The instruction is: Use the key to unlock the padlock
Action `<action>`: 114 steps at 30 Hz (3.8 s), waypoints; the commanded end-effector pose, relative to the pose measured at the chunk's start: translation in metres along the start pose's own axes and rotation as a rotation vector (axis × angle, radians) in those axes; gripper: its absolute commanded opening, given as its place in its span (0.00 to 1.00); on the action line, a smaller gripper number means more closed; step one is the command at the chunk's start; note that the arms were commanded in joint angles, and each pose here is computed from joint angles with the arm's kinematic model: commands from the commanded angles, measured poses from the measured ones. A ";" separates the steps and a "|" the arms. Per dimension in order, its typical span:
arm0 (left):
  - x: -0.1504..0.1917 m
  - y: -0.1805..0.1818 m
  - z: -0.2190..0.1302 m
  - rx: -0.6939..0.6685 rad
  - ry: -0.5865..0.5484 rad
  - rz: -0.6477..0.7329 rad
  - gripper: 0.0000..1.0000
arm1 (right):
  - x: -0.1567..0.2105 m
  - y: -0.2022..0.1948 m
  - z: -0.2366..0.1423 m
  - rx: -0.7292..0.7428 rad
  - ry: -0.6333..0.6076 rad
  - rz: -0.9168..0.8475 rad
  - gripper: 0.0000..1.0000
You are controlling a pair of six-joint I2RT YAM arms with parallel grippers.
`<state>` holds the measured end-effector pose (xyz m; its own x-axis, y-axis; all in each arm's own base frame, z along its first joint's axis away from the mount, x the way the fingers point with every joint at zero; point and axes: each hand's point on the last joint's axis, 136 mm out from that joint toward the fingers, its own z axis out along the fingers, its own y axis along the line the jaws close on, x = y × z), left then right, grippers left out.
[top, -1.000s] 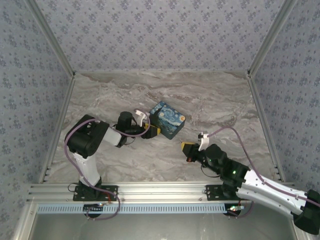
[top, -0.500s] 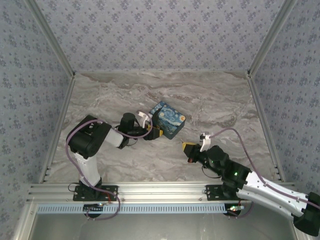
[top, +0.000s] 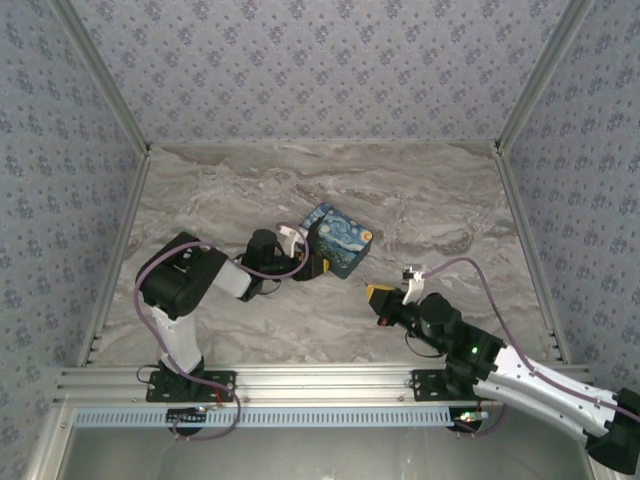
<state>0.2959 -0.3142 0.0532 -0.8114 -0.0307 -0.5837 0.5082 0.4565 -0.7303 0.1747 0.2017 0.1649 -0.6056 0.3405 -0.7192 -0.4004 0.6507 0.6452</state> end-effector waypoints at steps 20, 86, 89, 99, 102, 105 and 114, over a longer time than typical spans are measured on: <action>0.006 0.016 0.017 -0.130 -0.066 -0.118 0.41 | 0.002 -0.007 -0.002 0.017 -0.021 -0.008 0.00; 0.028 0.043 0.007 -0.594 -0.114 -0.198 0.55 | 0.007 -0.016 -0.009 0.022 -0.030 -0.005 0.00; 0.024 0.041 0.010 -0.584 -0.119 -0.168 0.58 | 0.007 -0.016 -0.010 0.023 -0.029 -0.005 0.00; 0.015 0.044 0.017 -0.580 -0.130 -0.062 0.60 | 0.007 -0.019 -0.014 0.023 -0.043 -0.006 0.00; 0.010 0.044 0.017 -0.590 -0.139 -0.031 0.61 | 0.008 -0.021 -0.015 0.027 -0.043 -0.007 0.00; 0.004 0.047 0.016 -0.602 -0.151 -0.015 0.62 | 0.008 -0.023 -0.016 0.030 -0.046 -0.007 0.00; -0.004 0.049 0.019 -0.582 -0.156 -0.027 0.63 | 0.007 -0.025 -0.018 0.035 -0.051 -0.006 0.00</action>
<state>0.3294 -0.3267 0.0444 -0.7143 -0.2078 -0.6683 0.2592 0.8084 -0.5284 0.1676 0.1798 0.1560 -0.5705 0.3779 -0.7292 -0.3916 0.6552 0.6460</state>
